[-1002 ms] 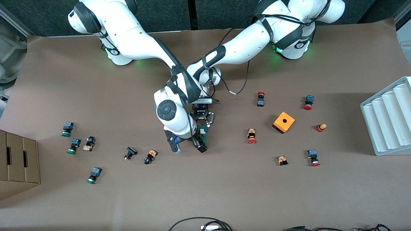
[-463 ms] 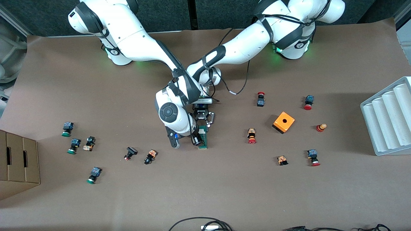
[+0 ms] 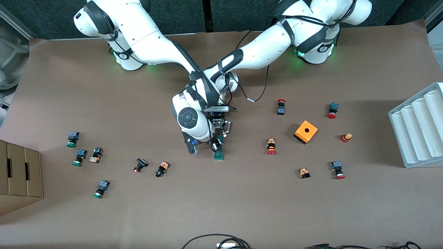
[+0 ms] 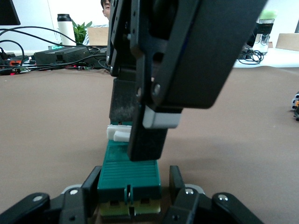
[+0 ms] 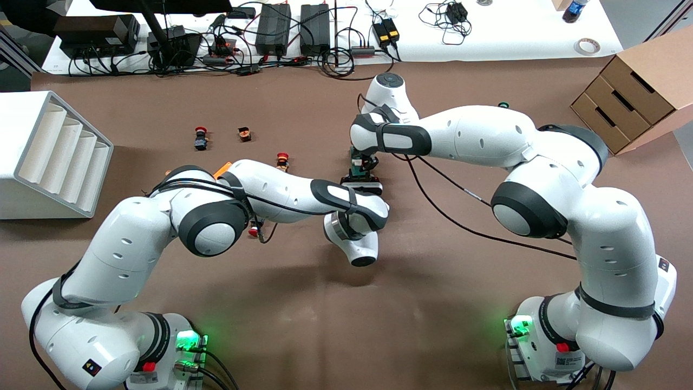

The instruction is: Close load switch with both arms

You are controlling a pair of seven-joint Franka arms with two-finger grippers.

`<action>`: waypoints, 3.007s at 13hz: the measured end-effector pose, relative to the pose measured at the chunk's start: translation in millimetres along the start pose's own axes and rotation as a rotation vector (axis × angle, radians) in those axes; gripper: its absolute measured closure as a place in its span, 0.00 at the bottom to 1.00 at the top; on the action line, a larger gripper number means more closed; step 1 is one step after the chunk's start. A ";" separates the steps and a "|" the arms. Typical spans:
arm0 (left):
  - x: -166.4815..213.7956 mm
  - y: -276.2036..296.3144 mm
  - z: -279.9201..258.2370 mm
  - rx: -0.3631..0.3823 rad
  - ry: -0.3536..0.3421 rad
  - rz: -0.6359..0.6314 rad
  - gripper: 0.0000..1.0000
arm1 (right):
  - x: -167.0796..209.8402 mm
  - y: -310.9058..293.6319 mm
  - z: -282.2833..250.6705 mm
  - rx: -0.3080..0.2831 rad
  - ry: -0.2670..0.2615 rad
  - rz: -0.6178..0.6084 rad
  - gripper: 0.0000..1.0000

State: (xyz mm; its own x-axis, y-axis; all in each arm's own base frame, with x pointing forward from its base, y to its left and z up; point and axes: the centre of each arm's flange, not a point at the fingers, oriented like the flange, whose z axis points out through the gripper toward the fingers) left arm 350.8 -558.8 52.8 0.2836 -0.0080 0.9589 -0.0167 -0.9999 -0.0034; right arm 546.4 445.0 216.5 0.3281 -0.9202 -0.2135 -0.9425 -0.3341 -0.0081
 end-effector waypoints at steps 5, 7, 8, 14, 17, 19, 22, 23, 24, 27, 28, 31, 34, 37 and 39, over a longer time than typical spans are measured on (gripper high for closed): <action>-2.1 -1.7 0.8 -0.005 0.015 0.014 0.37 | 1.4 3.3 0.3 0.003 0.002 0.002 0.38; -2.2 -1.9 0.9 -0.006 0.016 0.015 0.37 | 1.4 3.4 1.1 0.010 0.002 0.002 0.38; -2.3 -2.0 0.9 -0.006 0.016 0.015 0.37 | 0.9 3.2 1.2 0.015 0.002 0.001 0.39; -2.8 -2.5 1.0 -0.009 0.019 0.018 0.37 | -7.8 3.5 5.5 0.051 0.003 -0.013 0.41; -3.0 -2.7 0.9 -0.010 0.021 0.020 0.37 | -6.7 2.7 5.0 0.056 0.004 -0.011 0.50; -3.1 -2.8 1.0 -0.010 0.021 0.020 0.37 | -3.8 0.6 3.0 0.061 0.005 -0.007 0.54; -3.1 -2.8 1.0 -0.011 0.021 0.020 0.37 | -0.3 -1.3 1.2 0.061 0.004 -0.002 0.55; -3.1 -2.9 1.0 -0.011 0.021 0.021 0.37 | 2.1 -2.7 -0.6 0.060 0.004 0.002 0.56; -3.2 -2.9 1.0 -0.011 0.021 0.021 0.37 | 5.0 -4.6 -3.3 0.056 0.002 0.007 0.56; -3.4 -3.7 1.4 -0.008 0.024 0.022 0.37 | 14.3 -14.2 -17.4 0.049 -0.007 0.022 0.57; -3.7 -4.7 2.0 -0.005 0.027 0.024 0.37 | 16.3 -16.7 -20.8 0.052 -0.009 0.025 0.57; -3.8 -5.5 2.7 -0.003 0.029 0.025 0.37 | 14.5 -19.4 -25.2 0.056 -0.017 0.026 0.57; -3.8 -5.5 2.7 -0.003 0.029 0.025 0.37 | 12.5 -19.1 -25.3 0.052 -0.019 0.025 0.57; -3.8 -5.5 2.7 -0.003 0.029 0.025 0.37 | 8.5 -15.0 -20.8 0.038 -0.020 0.020 0.56; -3.8 -5.5 2.7 -0.003 0.029 0.025 0.37 | 3.4 -7.4 -11.4 0.015 -0.020 0.014 0.56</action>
State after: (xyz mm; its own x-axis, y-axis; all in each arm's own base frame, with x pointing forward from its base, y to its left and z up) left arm 352.4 -553.3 48.4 0.2547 -0.0326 0.9665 -0.0267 -0.9993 -0.0267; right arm 555.2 442.0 227.0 0.3141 -0.9204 -0.2328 -0.9478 -0.3183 -0.0200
